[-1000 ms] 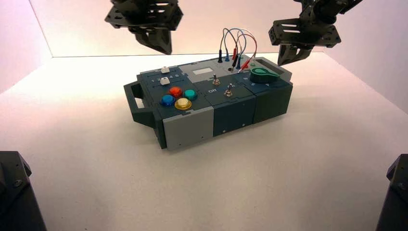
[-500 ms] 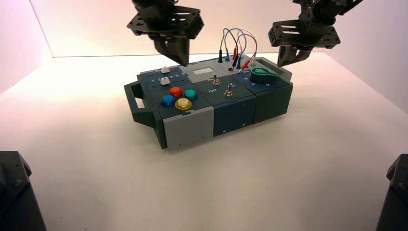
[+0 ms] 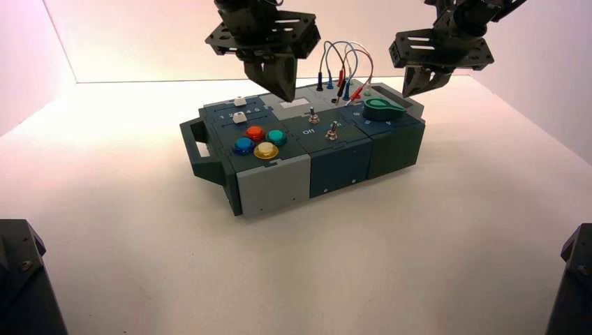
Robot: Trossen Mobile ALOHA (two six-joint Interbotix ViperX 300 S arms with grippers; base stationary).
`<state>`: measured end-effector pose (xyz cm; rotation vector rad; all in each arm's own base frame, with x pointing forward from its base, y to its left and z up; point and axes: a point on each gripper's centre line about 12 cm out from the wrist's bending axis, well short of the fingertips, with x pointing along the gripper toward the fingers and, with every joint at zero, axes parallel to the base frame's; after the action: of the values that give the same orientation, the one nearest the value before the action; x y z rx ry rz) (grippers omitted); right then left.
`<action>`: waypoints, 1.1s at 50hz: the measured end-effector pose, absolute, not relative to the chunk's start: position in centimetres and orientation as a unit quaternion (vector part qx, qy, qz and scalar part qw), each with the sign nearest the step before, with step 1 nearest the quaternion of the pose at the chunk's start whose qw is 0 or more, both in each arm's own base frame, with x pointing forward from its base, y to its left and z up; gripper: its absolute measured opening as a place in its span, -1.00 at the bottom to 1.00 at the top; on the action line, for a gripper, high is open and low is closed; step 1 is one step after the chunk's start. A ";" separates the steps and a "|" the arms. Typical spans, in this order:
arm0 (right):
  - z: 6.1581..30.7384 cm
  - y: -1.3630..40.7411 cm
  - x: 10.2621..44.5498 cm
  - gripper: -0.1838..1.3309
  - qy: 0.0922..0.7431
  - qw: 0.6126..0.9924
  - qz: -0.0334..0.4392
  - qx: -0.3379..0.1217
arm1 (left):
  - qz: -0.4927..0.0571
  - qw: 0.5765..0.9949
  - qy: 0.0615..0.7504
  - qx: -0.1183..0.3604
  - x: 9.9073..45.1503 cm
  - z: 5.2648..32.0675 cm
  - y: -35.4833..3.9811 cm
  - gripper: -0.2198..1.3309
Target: Flip the top switch on with the left gripper.
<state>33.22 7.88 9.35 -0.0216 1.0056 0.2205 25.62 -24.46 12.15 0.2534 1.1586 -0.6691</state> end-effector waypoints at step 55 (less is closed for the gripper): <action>7.6 8.6 34.8 -0.95 0.519 0.847 0.118 -0.009 | -0.320 0.759 0.552 0.129 25.6 10.6 -26.7 -0.92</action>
<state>34.82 8.62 7.60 -0.0191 1.0939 0.2481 25.64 -26.67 10.59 0.2804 1.2026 -0.6977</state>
